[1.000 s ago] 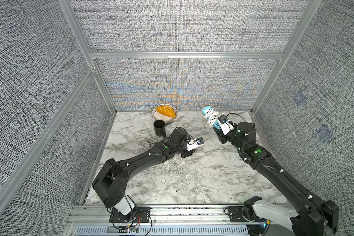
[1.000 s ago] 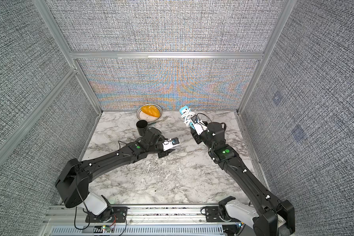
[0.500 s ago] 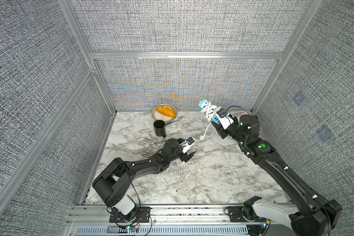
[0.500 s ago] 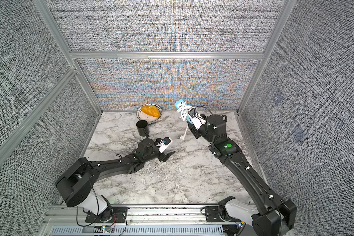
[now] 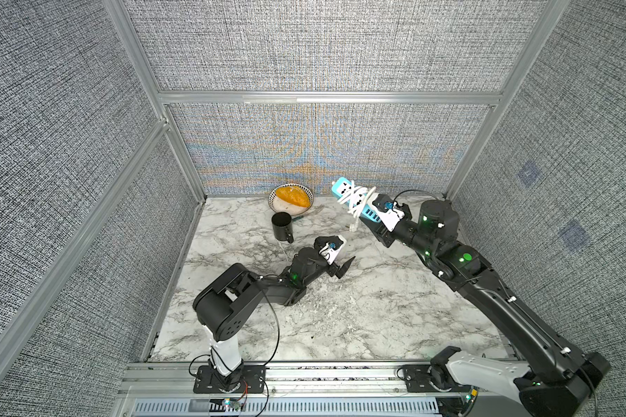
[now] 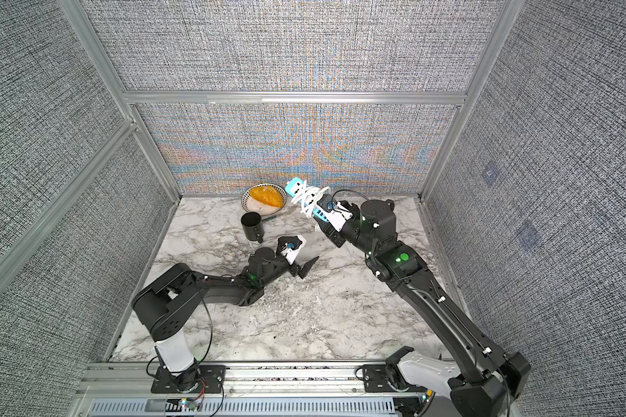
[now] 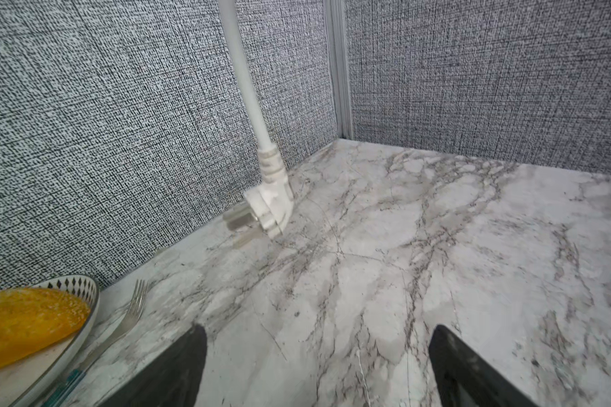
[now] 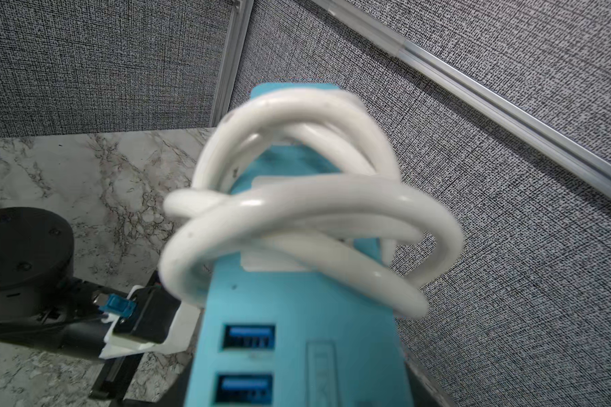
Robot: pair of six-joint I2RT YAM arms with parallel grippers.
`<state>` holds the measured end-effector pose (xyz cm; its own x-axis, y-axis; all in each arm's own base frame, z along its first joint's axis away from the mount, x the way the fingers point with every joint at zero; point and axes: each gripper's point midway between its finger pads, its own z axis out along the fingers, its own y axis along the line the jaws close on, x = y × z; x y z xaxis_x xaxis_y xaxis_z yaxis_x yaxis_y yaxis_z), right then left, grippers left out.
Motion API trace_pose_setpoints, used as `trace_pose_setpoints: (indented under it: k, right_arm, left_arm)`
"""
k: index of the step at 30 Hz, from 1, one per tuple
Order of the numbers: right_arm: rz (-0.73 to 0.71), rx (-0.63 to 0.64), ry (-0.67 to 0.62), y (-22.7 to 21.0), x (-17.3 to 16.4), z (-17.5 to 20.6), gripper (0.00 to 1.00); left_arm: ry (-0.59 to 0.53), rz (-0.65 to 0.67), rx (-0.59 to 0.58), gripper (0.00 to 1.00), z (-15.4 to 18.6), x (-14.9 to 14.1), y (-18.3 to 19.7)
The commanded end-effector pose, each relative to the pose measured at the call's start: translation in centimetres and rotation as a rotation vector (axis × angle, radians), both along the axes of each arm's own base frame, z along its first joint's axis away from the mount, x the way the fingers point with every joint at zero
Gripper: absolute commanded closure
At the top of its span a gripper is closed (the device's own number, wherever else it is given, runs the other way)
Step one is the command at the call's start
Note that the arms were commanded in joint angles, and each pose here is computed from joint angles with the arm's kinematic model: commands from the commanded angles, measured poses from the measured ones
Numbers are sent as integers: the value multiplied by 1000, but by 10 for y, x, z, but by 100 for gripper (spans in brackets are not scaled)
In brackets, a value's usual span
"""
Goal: Wrap the cord around the power strip
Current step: Wrap the power cord around the power strip.
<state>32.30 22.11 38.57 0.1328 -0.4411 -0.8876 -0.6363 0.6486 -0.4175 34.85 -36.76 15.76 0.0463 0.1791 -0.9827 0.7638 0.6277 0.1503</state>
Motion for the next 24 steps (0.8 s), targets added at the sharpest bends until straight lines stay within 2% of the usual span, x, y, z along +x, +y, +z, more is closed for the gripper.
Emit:
trace_pose_setpoints:
  k: [1,8,14,17,21,24]
  right_arm:
    - [36,51,-48,6,-4,22,100]
    - [75,69,-42,16,-12,31,100]
    - [78,78,-38,19,-14,32,100]
    - [81,84,-49,19,-15,37,100]
    - [79,82,-52,19,-14,39,100]
    - [71,78,-64,18,-13,41,100]
  left_arm:
    - [-87,51,-110,1,27,16,-3]
    - [-103,27,-126,3,27,29,-19]
    - [-114,-11,-146,25,34,31,-23]
    - [-91,-17,-142,39,20,36,-24]
    - [-92,-37,-141,50,20,39,-27]
    - [-85,-49,-123,52,17,38,-27]
